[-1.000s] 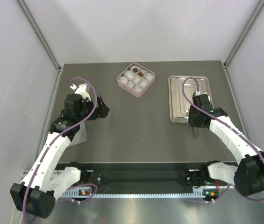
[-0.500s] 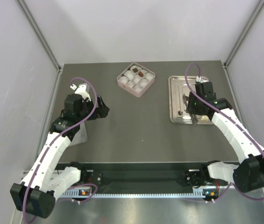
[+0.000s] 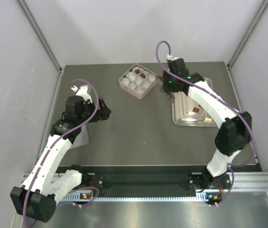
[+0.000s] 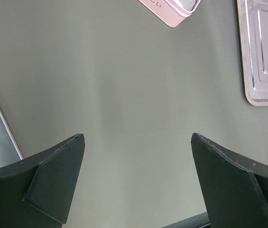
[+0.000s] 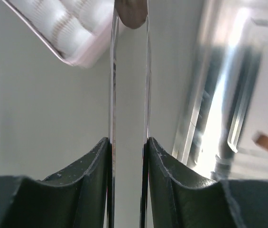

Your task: Pack the chocolate

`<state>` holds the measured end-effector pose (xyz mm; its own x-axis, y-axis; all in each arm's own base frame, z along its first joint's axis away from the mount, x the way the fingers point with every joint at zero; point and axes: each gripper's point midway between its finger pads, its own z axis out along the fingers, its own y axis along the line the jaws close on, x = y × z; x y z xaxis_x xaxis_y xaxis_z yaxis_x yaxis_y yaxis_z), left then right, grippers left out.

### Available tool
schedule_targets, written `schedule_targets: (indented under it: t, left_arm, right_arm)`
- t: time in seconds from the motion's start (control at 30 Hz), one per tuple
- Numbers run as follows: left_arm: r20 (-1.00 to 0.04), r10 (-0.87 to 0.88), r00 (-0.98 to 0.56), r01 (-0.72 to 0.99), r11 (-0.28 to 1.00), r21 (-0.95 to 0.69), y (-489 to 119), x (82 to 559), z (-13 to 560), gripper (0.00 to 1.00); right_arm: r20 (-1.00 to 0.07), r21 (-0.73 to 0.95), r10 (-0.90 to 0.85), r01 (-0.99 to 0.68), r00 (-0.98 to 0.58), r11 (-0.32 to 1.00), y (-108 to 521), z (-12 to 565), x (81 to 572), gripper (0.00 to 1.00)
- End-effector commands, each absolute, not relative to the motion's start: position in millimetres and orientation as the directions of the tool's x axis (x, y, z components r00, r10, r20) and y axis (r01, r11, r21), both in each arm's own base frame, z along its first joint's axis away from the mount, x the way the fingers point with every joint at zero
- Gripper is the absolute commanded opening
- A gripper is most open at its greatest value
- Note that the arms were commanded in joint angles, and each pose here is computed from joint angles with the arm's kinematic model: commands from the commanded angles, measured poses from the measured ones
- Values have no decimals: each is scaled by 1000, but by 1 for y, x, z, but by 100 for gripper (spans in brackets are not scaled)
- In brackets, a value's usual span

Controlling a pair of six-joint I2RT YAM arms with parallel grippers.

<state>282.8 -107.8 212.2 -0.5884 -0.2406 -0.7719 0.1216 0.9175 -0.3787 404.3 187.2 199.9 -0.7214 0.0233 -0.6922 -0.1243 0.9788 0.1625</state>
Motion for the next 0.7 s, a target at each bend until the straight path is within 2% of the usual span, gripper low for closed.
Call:
schedule_targets:
  t: [0.0,0.03,0.27,0.67]
  left_arm:
    - [-810,-243,-534,146,917,-372,-108,289,227,99]
    - [-810,-243,-534,146,917,-372,-108,288,227,99]
    - [-809,-243,-535,144,917,-371,-108,289,227,99]
    - [-807,-242,-538,146,917,-372,-108,289,226,99]
  right_arm:
    - [-758,156,7,-170,-653,973,220,218,443,31]
    - [-774,163,14,-178,-633,971,226,228,452,31]
    - [-785,116,-25,-187,-619,975,247,203,492,32]
    - [-794,10,-90,-160,-601,987,240,174,519,36]
